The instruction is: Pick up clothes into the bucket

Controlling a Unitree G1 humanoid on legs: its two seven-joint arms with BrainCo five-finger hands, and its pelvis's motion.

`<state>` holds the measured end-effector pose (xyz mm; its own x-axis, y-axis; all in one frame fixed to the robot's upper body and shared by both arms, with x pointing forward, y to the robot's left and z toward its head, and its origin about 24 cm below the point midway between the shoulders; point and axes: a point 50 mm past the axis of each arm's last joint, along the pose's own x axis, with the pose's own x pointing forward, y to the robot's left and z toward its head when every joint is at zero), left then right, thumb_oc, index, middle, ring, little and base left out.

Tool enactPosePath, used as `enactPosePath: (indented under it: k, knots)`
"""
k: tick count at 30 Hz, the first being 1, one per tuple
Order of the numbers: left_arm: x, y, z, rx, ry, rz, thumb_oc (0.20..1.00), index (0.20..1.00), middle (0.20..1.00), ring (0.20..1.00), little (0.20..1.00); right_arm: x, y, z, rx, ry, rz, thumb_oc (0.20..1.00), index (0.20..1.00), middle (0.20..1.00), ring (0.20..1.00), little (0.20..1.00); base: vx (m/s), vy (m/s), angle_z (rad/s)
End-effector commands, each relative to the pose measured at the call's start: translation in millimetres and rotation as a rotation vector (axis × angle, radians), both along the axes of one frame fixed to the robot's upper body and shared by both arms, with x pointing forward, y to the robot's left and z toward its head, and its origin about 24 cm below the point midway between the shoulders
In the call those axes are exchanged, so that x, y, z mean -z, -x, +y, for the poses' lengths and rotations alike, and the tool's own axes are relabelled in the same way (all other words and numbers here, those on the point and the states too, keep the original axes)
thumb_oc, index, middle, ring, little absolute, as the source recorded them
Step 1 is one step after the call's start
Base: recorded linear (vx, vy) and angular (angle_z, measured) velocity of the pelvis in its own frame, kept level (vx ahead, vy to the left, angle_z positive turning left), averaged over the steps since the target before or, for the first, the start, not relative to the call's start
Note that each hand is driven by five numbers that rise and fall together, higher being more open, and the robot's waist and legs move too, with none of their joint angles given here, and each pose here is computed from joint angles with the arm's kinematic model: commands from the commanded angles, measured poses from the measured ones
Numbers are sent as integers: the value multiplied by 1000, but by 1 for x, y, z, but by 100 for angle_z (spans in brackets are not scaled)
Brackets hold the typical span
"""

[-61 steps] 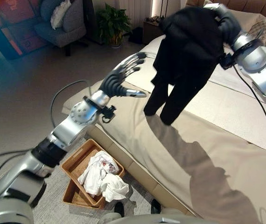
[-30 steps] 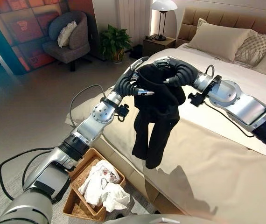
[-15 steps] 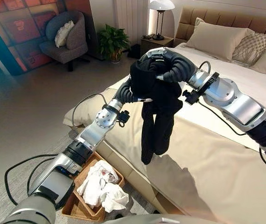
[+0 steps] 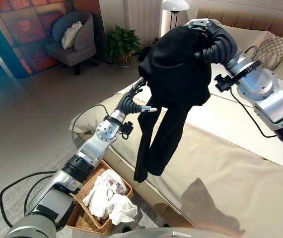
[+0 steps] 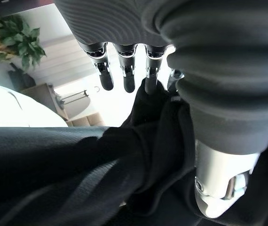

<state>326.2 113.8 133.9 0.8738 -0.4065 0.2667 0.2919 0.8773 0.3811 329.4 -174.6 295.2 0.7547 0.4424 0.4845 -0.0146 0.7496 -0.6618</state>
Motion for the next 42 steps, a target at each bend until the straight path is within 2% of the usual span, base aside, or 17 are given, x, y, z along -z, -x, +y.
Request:
enactPosePath:
  k: [1, 17, 20, 34, 42]
  knots:
    - [-17, -2, 9, -27, 9, -72, 1000, 1000, 1000, 1000, 1000, -56, 15, -15, 37, -156, -262, 200, 200, 200, 200, 200, 0, 0, 0]
    - [-24, -4, -2, 8, 21, -89, 1000, 1000, 1000, 1000, 1000, -50, 15, 8, -60, -93, -224, 200, 200, 200, 200, 200, 0, 0, 0]
    - [-31, -7, -11, 36, 33, -100, 1000, 1000, 1000, 1000, 1000, -43, 18, 27, -146, -36, -187, 200, 200, 200, 200, 200, 0, 0, 0]
    - [-54, -4, -43, 211, 113, -96, 1000, 1000, 1000, 1000, 1000, -19, 13, 59, -276, 62, -53, 200, 200, 200, 200, 200, 0, 0, 0]
    - [-53, -8, -52, 206, 91, -95, 1000, 1000, 1000, 1000, 1000, -15, 24, 84, -424, 40, -29, 200, 200, 200, 200, 200, 0, 0, 0]
